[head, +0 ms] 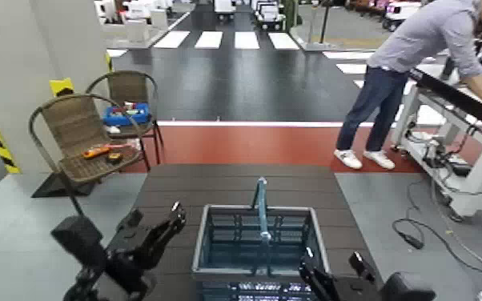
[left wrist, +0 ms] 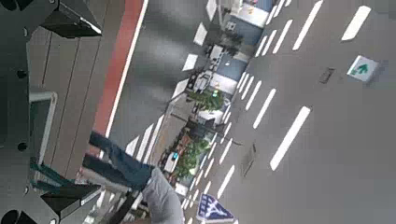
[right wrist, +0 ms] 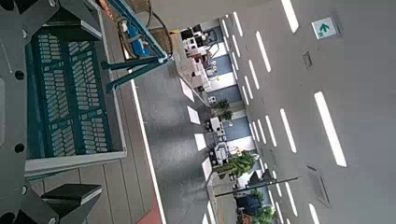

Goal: Place the crate on the table.

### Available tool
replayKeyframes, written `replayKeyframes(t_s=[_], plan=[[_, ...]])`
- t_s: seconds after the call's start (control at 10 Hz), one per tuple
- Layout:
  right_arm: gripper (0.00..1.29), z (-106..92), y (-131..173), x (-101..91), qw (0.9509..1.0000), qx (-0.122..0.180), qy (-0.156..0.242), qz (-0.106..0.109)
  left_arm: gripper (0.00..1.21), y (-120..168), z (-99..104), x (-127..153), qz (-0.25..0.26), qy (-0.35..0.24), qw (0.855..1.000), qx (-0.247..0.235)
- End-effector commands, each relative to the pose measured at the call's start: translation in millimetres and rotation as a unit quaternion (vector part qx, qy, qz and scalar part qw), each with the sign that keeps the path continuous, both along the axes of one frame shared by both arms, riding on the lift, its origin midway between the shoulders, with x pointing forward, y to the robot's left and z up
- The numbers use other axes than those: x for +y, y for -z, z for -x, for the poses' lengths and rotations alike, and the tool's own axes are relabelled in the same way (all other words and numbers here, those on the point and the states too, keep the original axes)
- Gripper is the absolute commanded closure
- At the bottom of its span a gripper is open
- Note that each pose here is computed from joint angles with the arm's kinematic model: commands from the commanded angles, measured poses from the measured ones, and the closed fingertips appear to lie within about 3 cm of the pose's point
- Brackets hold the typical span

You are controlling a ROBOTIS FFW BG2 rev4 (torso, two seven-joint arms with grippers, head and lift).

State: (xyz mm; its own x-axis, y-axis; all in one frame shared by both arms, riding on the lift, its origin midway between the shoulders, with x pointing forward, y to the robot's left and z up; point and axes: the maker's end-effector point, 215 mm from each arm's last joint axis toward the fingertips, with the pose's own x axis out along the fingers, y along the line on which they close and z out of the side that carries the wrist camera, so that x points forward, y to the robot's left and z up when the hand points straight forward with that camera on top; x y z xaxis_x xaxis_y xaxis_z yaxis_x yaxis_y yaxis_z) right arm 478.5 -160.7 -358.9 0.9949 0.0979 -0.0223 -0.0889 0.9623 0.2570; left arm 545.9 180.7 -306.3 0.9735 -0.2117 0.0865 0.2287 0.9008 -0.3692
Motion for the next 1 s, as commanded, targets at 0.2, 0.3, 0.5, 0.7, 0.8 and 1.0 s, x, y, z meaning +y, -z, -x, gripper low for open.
replayKeyframes(t_s=[0.2, 0.3, 0.5, 0.7, 0.8, 1.0], plan=[[0.15, 1.2, -1.1, -2.8, 1.0, -0.003, 0.003, 0.0, 0.12, 23.3, 45.1, 41.0, -0.099, -0.06, 0.993, 0.0], [0.15, 1.6, -1.2, -4.2, 1.0, -0.004, 0.004, 0.0, 0.12, 31.1, 55.0, 47.7, -0.114, -0.068, 0.991, 0.007], [0.15, 2.4, -1.1, -5.1, 1.0, -0.004, 0.005, 0.001, 0.12, 43.3, 73.5, 53.2, -0.141, -0.073, 0.987, 0.018], [0.15, 2.7, -1.3, -5.9, 1.0, -0.004, 0.005, 0.001, 0.12, 45.8, 79.7, 50.8, -0.161, -0.072, 0.984, 0.014], [0.15, 2.9, -0.8, -4.9, 1.0, -0.003, 0.004, 0.001, 0.12, 47.0, 80.1, 49.7, -0.166, -0.07, 0.984, 0.013], [0.15, 2.7, -0.9, -5.8, 1.0, -0.003, 0.005, 0.001, 0.11, 45.2, 80.3, 48.7, -0.166, -0.07, 0.984, 0.009]])
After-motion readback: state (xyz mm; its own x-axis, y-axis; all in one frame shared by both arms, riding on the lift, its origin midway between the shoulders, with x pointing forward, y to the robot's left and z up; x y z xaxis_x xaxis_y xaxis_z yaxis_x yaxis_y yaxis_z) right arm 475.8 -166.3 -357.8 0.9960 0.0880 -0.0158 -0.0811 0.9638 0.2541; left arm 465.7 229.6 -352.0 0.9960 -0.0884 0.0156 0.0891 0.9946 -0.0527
